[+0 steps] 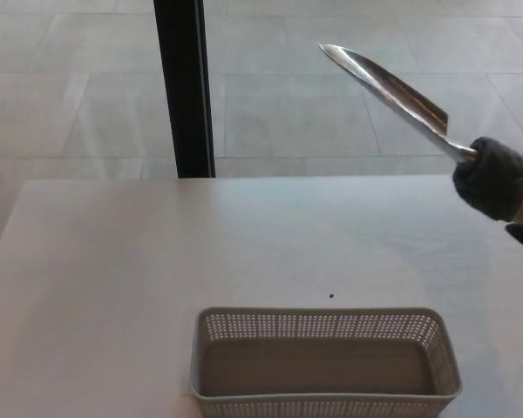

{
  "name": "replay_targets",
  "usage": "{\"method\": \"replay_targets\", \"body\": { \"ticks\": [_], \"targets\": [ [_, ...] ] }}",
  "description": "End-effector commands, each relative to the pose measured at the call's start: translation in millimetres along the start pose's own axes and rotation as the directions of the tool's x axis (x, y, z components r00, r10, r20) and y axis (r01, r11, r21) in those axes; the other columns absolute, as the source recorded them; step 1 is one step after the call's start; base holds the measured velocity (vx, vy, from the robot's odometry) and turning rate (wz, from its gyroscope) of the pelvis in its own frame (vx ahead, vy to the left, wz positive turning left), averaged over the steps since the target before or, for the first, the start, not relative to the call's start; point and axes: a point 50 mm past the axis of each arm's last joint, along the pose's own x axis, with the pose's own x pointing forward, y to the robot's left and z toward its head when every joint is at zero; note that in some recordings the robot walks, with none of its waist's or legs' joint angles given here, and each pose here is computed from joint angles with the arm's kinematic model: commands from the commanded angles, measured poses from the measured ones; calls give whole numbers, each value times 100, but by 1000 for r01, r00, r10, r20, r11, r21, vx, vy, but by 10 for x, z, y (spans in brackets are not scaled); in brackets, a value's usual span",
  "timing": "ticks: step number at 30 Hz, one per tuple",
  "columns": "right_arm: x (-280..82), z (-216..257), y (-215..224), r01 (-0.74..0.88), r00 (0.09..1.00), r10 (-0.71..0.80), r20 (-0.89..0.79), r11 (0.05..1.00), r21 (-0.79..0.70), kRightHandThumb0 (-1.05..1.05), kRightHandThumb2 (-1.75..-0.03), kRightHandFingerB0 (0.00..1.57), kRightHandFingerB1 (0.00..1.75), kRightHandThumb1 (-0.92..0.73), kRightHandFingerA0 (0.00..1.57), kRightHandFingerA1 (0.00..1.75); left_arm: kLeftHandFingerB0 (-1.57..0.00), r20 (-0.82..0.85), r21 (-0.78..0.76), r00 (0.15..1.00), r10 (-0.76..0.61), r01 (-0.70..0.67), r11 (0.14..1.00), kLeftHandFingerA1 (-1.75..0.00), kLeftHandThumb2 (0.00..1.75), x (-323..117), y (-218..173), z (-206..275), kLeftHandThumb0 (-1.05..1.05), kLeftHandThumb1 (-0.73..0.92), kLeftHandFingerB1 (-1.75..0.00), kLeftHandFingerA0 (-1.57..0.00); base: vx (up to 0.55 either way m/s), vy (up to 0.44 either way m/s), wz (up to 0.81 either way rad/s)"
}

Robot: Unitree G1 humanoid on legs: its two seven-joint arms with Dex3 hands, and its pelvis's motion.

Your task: A garden tool is kept on the righthand side and a container is kept on the lefthand side on a desk infront of the robot. the robot uses its right hand to pick up the garden tool and makes a scooping motion inside the container

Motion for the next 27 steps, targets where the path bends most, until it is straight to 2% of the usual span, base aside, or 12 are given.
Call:
{"method": "replay_targets", "body": {
  "ticks": [1,4,5,10,11,12,15,19,22,23,24,27],
  "targets": [
    [97,-181,-252,67,998,-67,-7,994,-82,-17,-106,74,147,-52,99,175,-68,2,28,999,41,-41,999,-72,57,-24,154,-3,-51,58,-48,-70,0,0,0],
    [100,-394,-198,60,997,-69,-41,980,-191,-23,-99,81,142,-52,93,175,-69,4,25,999,38,-39,999,-82,57,-28,162,-5,-51,57,-48,-75,0,0,0],
    [88,-441,-181,67,996,-77,-43,976,-206,-23,-93,85,126,-52,95,173,-70,6,24,999,39,-39,999,-80,57,-27,160,-3,-51,57,-49,-75,0,0,0],
    [83,-583,-110,36,993,-62,-102,970,-240,-23,-89,78,142,-57,93,175,-68,5,12,1000,29,-29,999,-73,57,-28,166,-4,-49,57,-49,-74,0,0,0],
    [64,-649,-62,19,993,-54,-103,949,-314,-24,-85,78,139,-58,94,175,-72,7,24,999,40,-40,999,-83,57,-29,168,-4,-49,58,-48,-79,0,0,0],
    [67,-650,-64,21,993,-55,-102,949,-314,-21,-83,94,89,-53,98,165,-69,8,24,999,40,-41,999,-74,58,-28,168,1,-44,59,-47,-76,0,0,0],
    [32,-776,57,4,991,-46,-127,948,-319,-24,-93,85,123,-55,95,175,-71,10,2,999,35,-35,999,-84,57,-27,146,-8,-50,56,-48,-80,0,0,0],
    [12,-834,208,-106,979,38,-201,935,-339,-22,-88,74,147,-57,88,175,-72,5,10,999,46,-46,999,-88,57,-24,145,-7,-51,56,-48,-77,0,0,0],
    [11,-866,287,-143,970,64,-234,928,-343,-24,-87,74,143,-59,86,175,-70,2,10,999,46,-46,999,-81,57,-24,148,-8,-51,56,-48,-74,0,0,0],
    [6,-877,365,-171,967,85,-242,916,-362,-27,-84,86,110,-55,106,159,-67,5,10,999,38,-38,999,-69,57,-26,149,-9,-51,57,-48,-70,0,0,0],
    [13,-853,437,-188,965,104,-243,916,-353,-25,-82,76,126,-62,86,170,-66,-3,10,999,39,-39,999,-66,57,-37,171,-40,-50,58,-48,-66,0,0,0],
    [7,-850,523,-212,959,126,-255,914,-346,-29,-80,71,133,-61,103,174,-65,-18,30,999,36,-36,999,-60,57,-40,160,-71,-50,57,-46,-61,0,0,0]
  ]
}}
